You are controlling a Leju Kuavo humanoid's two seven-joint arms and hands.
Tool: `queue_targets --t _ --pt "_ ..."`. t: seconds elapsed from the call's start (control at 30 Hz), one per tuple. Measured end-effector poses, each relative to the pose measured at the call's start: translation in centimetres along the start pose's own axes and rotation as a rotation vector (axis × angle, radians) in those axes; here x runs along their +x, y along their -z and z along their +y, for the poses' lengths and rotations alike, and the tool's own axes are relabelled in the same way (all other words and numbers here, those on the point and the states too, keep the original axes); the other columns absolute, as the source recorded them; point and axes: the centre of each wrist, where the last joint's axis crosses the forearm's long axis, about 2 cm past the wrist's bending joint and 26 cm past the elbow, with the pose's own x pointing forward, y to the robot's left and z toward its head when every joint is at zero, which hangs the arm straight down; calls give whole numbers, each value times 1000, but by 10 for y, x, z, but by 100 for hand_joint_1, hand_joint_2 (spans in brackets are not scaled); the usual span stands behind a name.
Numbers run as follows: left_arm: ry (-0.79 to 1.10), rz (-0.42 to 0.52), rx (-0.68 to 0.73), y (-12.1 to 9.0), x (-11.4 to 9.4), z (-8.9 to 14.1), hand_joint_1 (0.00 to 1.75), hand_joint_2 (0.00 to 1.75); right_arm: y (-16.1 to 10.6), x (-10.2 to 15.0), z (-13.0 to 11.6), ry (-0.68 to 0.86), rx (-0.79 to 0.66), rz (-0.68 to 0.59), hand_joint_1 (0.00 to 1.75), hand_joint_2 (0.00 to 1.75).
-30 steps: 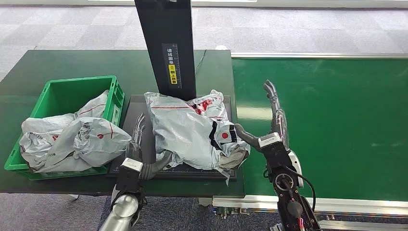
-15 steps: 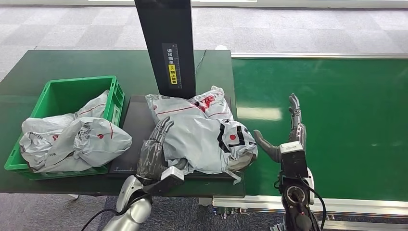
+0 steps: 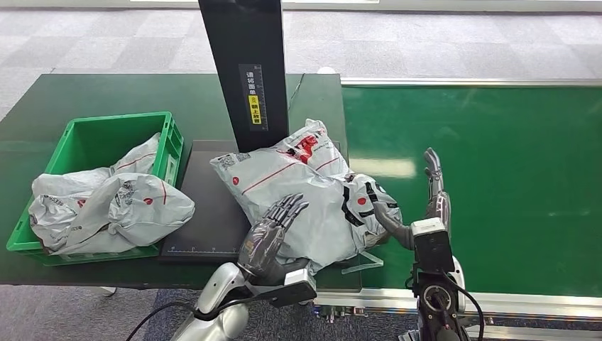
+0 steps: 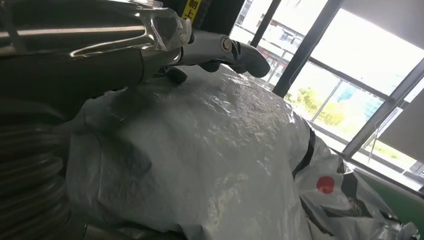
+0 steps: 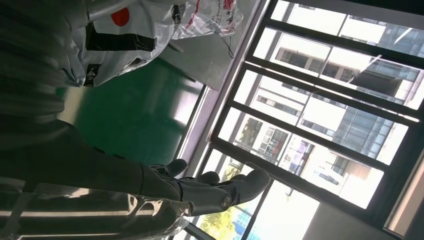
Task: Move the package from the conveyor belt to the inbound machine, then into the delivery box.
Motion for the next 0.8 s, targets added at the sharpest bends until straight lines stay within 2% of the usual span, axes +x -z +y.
queue_targets --t 0.27,0.47,0.5,0.53,0.63,0.7,0.8 --pt "-19 34 -38 -1 -5 -5 0 175 -13 0 -3 -16 15 30 0 175" --pt "-42 121 -23 -7 -19 -3 0 175 -25 0 -7 -27 24 53 0 175" --pt "-50 136 -18 -8 -21 -2 5 175 -26 0 -8 -29 24 55 0 175" --pt "-57 151 -14 -9 -23 -2 32 175 -27 0 -8 -31 25 57 0 175" --pt "-76 187 -1 -12 -27 -1 133 175 -30 1 -9 -32 29 61 0 175" --pt "-83 204 4 -14 -30 -1 150 175 -32 1 -10 -33 33 63 0 175" --pt "-90 219 6 -18 -31 -3 161 175 -33 0 -10 -33 38 66 0 175"
